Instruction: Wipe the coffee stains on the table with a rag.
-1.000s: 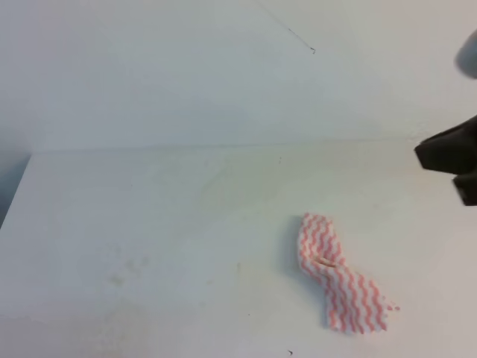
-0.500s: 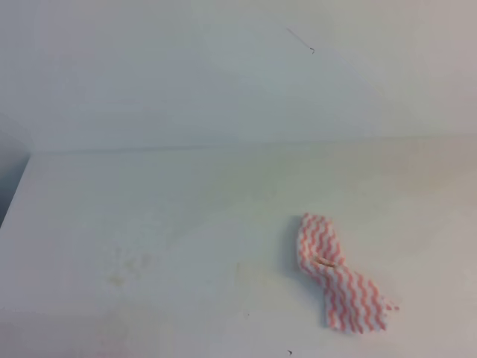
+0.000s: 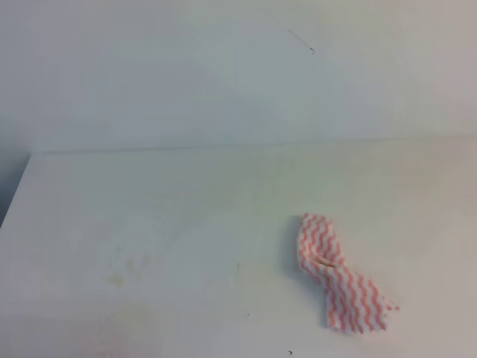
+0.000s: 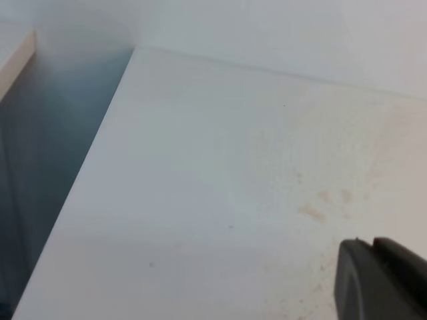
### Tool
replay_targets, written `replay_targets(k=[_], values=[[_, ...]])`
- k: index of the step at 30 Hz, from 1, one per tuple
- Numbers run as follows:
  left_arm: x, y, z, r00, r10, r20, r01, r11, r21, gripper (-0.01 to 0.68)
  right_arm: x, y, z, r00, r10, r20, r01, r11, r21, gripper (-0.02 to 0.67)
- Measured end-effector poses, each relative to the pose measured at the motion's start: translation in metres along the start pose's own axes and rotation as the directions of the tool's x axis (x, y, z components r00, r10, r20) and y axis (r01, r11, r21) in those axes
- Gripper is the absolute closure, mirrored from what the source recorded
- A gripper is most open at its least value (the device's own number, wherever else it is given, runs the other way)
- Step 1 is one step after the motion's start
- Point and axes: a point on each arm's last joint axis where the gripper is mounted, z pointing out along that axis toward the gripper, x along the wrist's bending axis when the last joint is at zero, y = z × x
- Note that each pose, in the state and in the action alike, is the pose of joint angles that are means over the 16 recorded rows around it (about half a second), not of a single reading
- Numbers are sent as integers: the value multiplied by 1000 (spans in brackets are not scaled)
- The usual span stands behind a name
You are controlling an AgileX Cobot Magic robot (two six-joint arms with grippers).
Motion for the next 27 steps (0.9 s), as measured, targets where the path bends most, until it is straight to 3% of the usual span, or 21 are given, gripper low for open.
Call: replay_targets(k=[8,15,20,27], values=[[0,0,0,1000,0,0,0,1000,-1,672,9,-30,-36,992,-47,120,56,996,-73,649],[-1,3,-1,1000,0,2,0,1000,-7,672,3,-79,-36,966,-81,245,110,988,-107,649],[-1,3,-1,1000,0,2,0,1000,-7,672,-6,-125,-22,943,-68,326,113,986,-121,649],[-1,3,-1,1000,0,2,0,1000,-7,672,-11,-193,-6,927,20,375,40,987,-153,649]])
